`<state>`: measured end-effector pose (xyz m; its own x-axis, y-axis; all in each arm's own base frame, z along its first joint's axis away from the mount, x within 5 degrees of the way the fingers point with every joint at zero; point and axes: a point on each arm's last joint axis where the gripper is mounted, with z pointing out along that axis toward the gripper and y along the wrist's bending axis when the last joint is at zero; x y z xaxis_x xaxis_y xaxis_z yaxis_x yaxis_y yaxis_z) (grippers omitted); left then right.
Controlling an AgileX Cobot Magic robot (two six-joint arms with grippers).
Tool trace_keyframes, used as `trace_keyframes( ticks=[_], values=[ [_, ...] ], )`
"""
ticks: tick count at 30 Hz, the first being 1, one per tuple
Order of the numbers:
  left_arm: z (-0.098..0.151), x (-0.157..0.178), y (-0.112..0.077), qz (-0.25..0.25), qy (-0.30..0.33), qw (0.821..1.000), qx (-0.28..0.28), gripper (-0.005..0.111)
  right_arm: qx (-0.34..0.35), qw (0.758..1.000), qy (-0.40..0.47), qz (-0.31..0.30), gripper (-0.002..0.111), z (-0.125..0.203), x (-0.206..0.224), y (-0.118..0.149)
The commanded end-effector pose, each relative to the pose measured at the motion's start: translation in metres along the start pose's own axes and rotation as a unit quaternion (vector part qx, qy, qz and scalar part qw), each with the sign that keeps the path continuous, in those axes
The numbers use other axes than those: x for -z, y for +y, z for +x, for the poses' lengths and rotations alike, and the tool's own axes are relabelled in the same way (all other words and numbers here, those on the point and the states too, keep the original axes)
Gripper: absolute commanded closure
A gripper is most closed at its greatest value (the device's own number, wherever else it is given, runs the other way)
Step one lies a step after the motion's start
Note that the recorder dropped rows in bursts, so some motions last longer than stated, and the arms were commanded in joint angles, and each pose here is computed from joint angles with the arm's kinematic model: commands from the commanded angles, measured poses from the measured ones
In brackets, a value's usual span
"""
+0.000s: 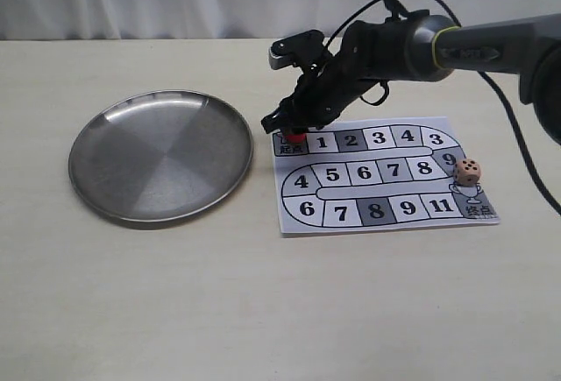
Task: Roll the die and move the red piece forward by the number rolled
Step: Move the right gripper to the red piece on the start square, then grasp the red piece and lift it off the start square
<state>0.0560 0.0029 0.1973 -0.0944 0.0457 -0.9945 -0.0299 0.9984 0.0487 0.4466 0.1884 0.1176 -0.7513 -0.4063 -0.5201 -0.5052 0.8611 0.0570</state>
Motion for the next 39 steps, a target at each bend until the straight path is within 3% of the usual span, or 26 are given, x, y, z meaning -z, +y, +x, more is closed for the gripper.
trace_keyframes(
  ticks=[1, 11, 16, 19, 28, 39],
  values=[
    [0.000, 0.000, -0.001, 0.005, -0.005, 1.000, 0.001, 0.107, -0.007, 1.000, -0.010, 0.001, 0.104, -0.003, 0.002, 0.000],
    [0.000, 0.000, -0.001, 0.005, -0.005, 1.000, 0.001, 0.107, -0.028, 1.000, -0.003, -0.004, 0.104, -0.005, 0.010, 0.001],
    [0.000, 0.000, -0.001, 0.005, -0.005, 1.000, 0.001, 0.107, 0.009, 0.999, -0.047, 0.016, 0.104, -0.034, 0.085, 0.005],
    [0.000, 0.000, -0.001, 0.005, -0.005, 1.000, 0.001, 0.107, 0.003, 0.997, -0.057, 0.043, 0.104, -0.038, 0.100, 0.000],
    [0.000, 0.000, -0.001, 0.005, -0.005, 1.000, 0.001, 0.107, -0.011, 0.997, 0.053, 0.048, 0.104, 0.025, 0.004, -0.012],
    [0.000, 0.000, -0.001, 0.005, -0.005, 1.000, 0.001, 0.107, -0.016, 0.997, 0.055, 0.048, 0.104, 0.026, 0.003, -0.012]
  ],
)
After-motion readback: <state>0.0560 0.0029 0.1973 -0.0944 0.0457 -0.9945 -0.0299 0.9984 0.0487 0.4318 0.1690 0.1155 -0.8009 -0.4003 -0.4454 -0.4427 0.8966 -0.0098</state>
